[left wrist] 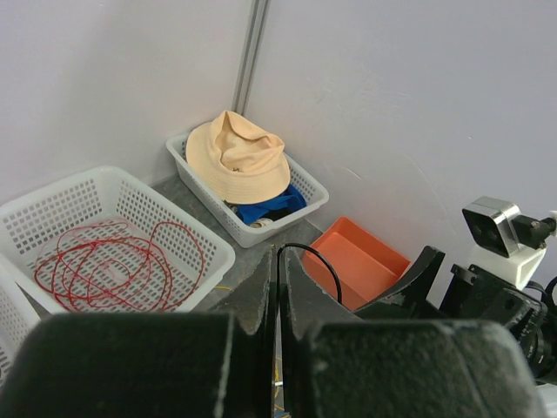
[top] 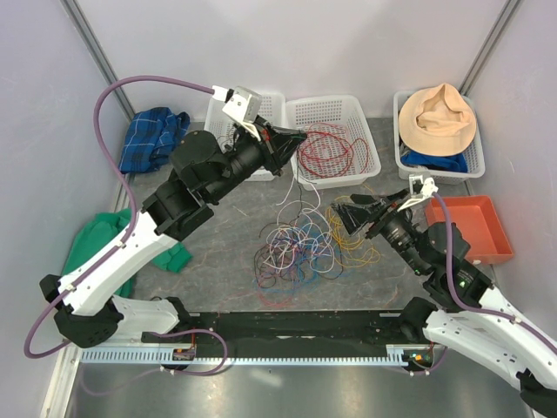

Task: Untangle the cables

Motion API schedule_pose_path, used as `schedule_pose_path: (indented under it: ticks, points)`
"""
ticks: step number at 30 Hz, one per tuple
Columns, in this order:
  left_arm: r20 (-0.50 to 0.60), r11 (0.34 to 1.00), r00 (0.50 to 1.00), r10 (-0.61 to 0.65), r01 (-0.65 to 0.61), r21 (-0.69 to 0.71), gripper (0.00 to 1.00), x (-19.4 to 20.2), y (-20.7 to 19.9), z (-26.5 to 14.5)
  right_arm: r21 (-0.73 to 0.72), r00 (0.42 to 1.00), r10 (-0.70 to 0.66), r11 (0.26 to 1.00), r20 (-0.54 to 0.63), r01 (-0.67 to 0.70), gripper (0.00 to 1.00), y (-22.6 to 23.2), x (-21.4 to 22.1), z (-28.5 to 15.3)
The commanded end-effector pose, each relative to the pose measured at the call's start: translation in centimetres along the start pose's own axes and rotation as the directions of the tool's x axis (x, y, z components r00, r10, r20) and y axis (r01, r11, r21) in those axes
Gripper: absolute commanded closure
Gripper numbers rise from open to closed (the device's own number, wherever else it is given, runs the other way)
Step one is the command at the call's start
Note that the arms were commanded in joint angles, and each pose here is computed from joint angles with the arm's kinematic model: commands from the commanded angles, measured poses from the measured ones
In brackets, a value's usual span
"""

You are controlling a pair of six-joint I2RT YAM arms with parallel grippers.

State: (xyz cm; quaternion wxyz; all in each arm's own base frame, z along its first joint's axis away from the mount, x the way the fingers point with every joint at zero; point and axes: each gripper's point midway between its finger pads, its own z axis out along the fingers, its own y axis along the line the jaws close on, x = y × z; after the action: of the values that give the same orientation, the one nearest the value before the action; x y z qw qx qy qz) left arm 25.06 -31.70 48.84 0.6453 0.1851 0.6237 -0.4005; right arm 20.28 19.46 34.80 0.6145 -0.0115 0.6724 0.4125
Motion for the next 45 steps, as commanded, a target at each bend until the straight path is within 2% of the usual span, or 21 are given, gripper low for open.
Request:
schedule_pose_path:
  ticks: [1, 10, 12, 13, 14, 15, 16, 17, 19, 22, 27, 31, 34, 40, 42, 43, 45]
  points:
    - [0.028, 0.999, 0.999, 0.045, -0.045, -0.012, 0.98, -1.2, 0.2, 0.2, -0.176, 1.000, 0.004, 0.984, -0.003, -0.005, 0.18, 3.2, 0.2, 0.4]
    - [0.008, 0.999, 0.999, 0.043, -0.043, -0.010, 0.98, -0.3, 0.3, 0.6, -0.307, 0.999, -0.015, 0.952, -0.047, 0.000, 0.26, 5.5, 1.9, 2.0]
    - [0.002, 0.999, 0.999, 0.042, -0.042, -0.004, 0.98, 0.0, 0.2, 0.6, -0.298, 0.998, -0.023, 0.955, -0.062, 0.003, 0.42, 5.3, 2.6, 3.0]
    - [0.000, 0.999, 0.999, 0.037, -0.037, -0.004, 0.98, 0.1, 0.2, 0.6, -0.283, 0.998, -0.026, 0.959, -0.065, 0.006, 0.56, 5.0, 2.8, 3.4]
    - [0.003, 0.999, 0.999, 0.037, -0.037, -0.002, 0.98, 0.0, 0.1, 0.6, -0.262, 0.997, -0.028, 0.965, -0.071, 0.009, 0.77, 4.7, 2.9, 3.9]
    - [0.002, 0.999, 0.999, 0.036, -0.036, 0.000, 0.98, -0.1, 0.1, 0.6, -0.230, 0.996, -0.033, 0.973, -0.082, 0.013, 0.88, 4.1, 3.3, 4.4]
    - [0.001, 0.999, 0.999, 0.039, -0.039, -0.004, 0.98, -0.1, 0.2, 0.6, -0.201, 0.996, -0.042, 0.979, -0.081, 0.025, 0.98, 3.5, 3.4, 4.7]
    - [0.008, 0.999, 0.999, 0.043, -0.043, -0.007, 0.98, -0.4, 0.2, 0.5, -0.174, 0.995, -0.043, 0.984, -0.086, 0.027, 1.00, 2.9, 3.7, 4.7]
    - [0.017, 0.996, 0.997, 0.075, -0.074, -0.044, 0.98, -1.0, 0.9, 0.4, -0.143, 0.996, -0.043, 0.989, -0.079, 0.032, 1.00, 2.1, 3.8, 4.6]
    - [0.048, 0.981, 0.987, 0.152, -0.145, -0.131, 0.98, -2.8, 2.4, 0.3, -0.009, 0.995, -0.038, 0.999, -0.095, 0.037, 1.00, -0.9, 5.0, 4.3]
    - [0.092, 0.951, 0.969, 0.229, -0.202, -0.233, 0.98, -5.9, 3.8, 0.0, 0.189, 0.980, 0.044, 0.982, -0.194, -0.007, 1.00, -6.2, 10.3, 2.8]
    - [0.128, 0.934, 0.952, 0.277, -0.235, -0.270, 0.98, -8.1, 4.0, -0.5, 0.257, 0.957, 0.122, 0.965, -0.263, -0.053, 1.00, -8.5, 14.4, 1.6]
    - [0.172, 0.924, 0.937, 0.305, -0.248, -0.290, 0.98, -10.6, 3.8, -1.1, 0.312, 0.936, 0.141, 0.950, -0.321, -0.037, 1.00, -10.2, 16.8, 0.5]
    - [0.234, 0.914, 0.910, 0.342, -0.264, -0.309, 0.98, -14.0, 3.3, -2.2, 0.319, 0.932, 0.129, 0.948, -0.338, -0.015, 1.00, -10.4, 16.9, -0.1]
    - [0.238, 0.914, 0.908, 0.344, -0.266, -0.306, 0.98, -14.2, 3.2, -2.2, 0.249, 0.941, 0.120, 0.968, -0.316, -0.040, 0.71, -8.8, 15.6, 0.2]
    - [0.234, 0.914, 0.909, 0.344, -0.267, -0.306, 0.98, -14.1, 3.3, -2.1, 0.217, 0.951, 0.110, 0.975, -0.291, -0.046, 0.50, -7.9, 14.4, 0.5]
    - [0.220, 0.914, 0.913, 0.342, -0.269, -0.303, 0.98, -13.5, 3.3, -1.9, 0.169, 0.965, 0.093, 0.984, -0.245, -0.052, 0.38, -6.5, 12.2, 0.4]
